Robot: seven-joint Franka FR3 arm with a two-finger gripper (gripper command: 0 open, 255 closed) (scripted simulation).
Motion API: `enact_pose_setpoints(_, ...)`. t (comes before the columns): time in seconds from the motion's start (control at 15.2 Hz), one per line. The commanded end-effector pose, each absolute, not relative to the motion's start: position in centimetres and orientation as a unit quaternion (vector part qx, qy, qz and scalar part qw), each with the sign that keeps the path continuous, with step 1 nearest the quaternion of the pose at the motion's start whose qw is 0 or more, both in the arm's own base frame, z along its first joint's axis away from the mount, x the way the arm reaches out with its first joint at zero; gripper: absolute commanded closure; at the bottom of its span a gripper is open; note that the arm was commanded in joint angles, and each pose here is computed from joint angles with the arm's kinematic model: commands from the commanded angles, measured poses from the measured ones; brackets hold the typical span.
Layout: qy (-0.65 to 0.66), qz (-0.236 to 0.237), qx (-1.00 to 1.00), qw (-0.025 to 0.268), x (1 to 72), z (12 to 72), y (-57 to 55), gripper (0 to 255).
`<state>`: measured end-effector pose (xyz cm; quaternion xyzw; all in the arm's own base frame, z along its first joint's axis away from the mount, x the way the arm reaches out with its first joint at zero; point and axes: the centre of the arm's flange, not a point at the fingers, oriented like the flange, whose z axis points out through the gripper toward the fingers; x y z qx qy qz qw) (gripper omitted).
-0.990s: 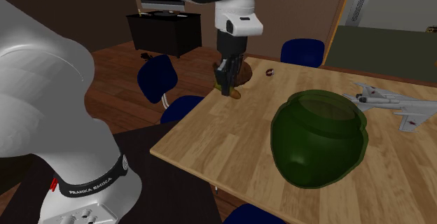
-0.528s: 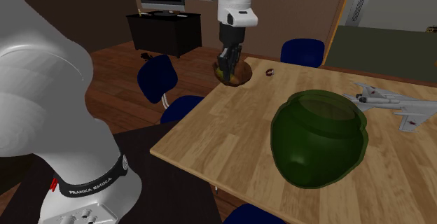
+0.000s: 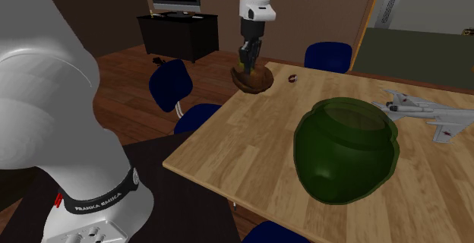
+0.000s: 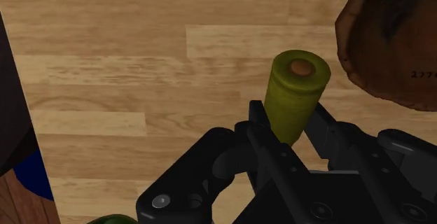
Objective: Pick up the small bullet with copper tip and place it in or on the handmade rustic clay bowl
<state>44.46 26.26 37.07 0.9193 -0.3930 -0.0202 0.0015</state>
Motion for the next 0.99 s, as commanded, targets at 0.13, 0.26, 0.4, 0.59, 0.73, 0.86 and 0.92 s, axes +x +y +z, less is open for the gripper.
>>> enact_pose_setpoints(0.13,-0.394,-0.02,0.919,0.001,46.8,37.4,31.1,255)
enact_pose_setpoints(0.26,-0.394,-0.02,0.919,0.001,47.9,37.4,33.5,255)
enact_pose_setpoints(0.4,-0.394,-0.02,0.919,0.001,49.0,37.4,35.9,255)
enact_pose_setpoints(0.59,-0.394,-0.02,0.919,0.001,50.6,37.5,39.5,255)
enact_pose_setpoints(0.73,-0.394,-0.02,0.919,0.001,51.7,37.5,41.9,255)
enact_pose_setpoints(0.86,-0.394,-0.02,0.919,0.001,52.8,37.5,44.3,255)
enact_pose_setpoints(0.92,-0.394,-0.02,0.919,0.001,52.8,37.0,44.3,255)
